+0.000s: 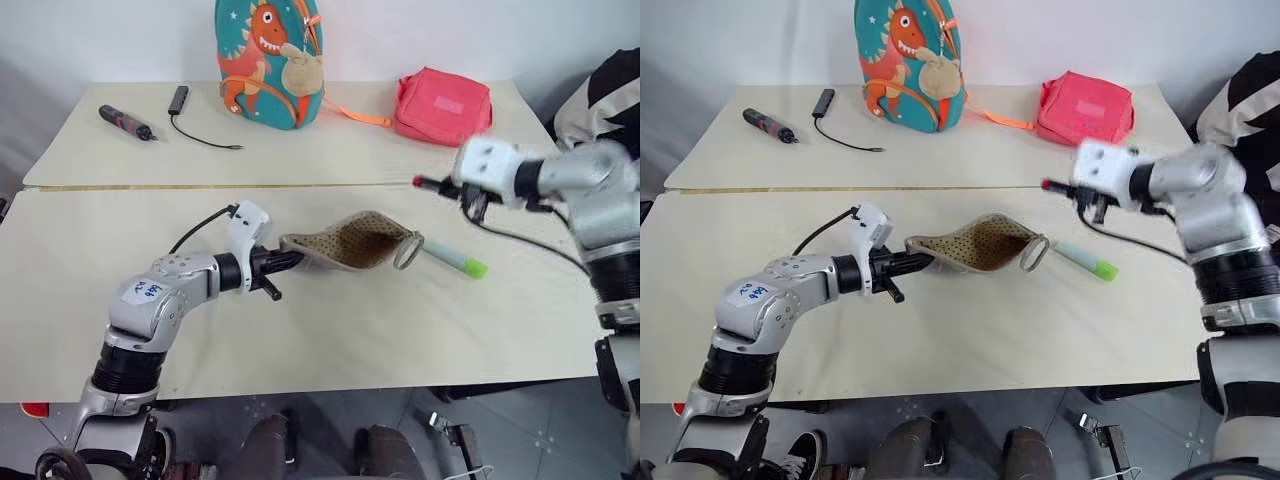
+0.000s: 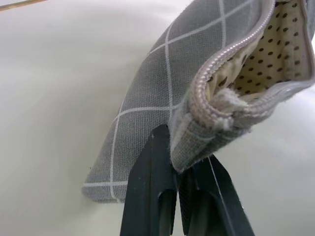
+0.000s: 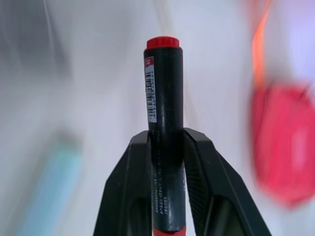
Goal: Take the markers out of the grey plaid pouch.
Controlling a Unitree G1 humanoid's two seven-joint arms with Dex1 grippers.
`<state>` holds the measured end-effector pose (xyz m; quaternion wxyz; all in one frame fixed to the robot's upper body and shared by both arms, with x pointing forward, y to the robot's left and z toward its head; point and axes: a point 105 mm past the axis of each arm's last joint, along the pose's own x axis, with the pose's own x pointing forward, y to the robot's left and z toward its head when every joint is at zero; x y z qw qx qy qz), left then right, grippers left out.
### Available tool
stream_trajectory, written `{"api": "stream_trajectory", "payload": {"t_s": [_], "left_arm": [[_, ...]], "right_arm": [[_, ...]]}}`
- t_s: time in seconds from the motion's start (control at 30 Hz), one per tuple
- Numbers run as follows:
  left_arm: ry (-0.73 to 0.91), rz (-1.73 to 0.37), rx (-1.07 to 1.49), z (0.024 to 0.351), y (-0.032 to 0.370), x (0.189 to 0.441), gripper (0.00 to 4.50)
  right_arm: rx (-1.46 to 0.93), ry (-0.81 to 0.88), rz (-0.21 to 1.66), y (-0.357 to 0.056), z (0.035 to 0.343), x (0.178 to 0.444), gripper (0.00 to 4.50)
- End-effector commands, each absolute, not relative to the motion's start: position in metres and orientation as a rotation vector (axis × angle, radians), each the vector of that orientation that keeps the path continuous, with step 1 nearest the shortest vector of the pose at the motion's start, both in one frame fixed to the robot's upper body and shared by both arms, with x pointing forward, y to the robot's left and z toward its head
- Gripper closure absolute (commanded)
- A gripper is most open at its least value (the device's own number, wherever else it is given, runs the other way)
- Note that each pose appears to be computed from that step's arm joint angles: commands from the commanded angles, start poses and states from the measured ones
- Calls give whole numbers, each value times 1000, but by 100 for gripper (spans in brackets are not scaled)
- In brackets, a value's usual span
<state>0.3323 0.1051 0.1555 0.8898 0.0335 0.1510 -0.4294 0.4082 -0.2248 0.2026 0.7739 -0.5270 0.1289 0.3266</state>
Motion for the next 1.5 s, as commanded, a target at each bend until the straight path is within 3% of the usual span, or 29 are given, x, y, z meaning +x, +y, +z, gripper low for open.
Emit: {"api": "stream_trajectory", "payload": {"t_s": [0.03, 0.2, 0.23, 0.4, 0.6, 0.73, 0.83, 1.03, 1.3, 1.4, 1.5], "left_arm": [[300, -882, 72, 157, 106, 331, 450], [306, -881, 89, 154, 108, 328, 450], [305, -878, 99, 153, 108, 328, 450], [276, -863, 122, 156, 111, 330, 450], [126, -790, 251, 174, 121, 343, 450], [19, -728, 340, 193, 138, 349, 450], [-14, -613, 508, 200, 173, 355, 450], [-58, -405, 803, 204, 231, 352, 450], [56, -212, 1070, 167, 280, 332, 450], [58, -132, 854, 165, 290, 328, 450], [26, -217, 733, 162, 270, 324, 374]], "right_arm": [[-1250, 291, 614, -246, 188, 418, 395], [-1318, 337, 555, -265, 169, 423, 395], [-1236, 312, 565, -259, 169, 424, 395], [-1092, 289, 623, -246, 161, 421, 237], [-1095, 209, 615, -238, 191, 422, 34], [-926, 27, 656, -208, 234, 419, 34], [-472, -172, 779, -166, 271, 404, 34], [-244, -112, 1054, -92, 224, 346, 34], [-204, -6, 1094, -68, 183, 319, 34], [-198, 8, 1098, -69, 180, 318, 34], [-240, 20, 1092, -74, 176, 323, 30]]}}
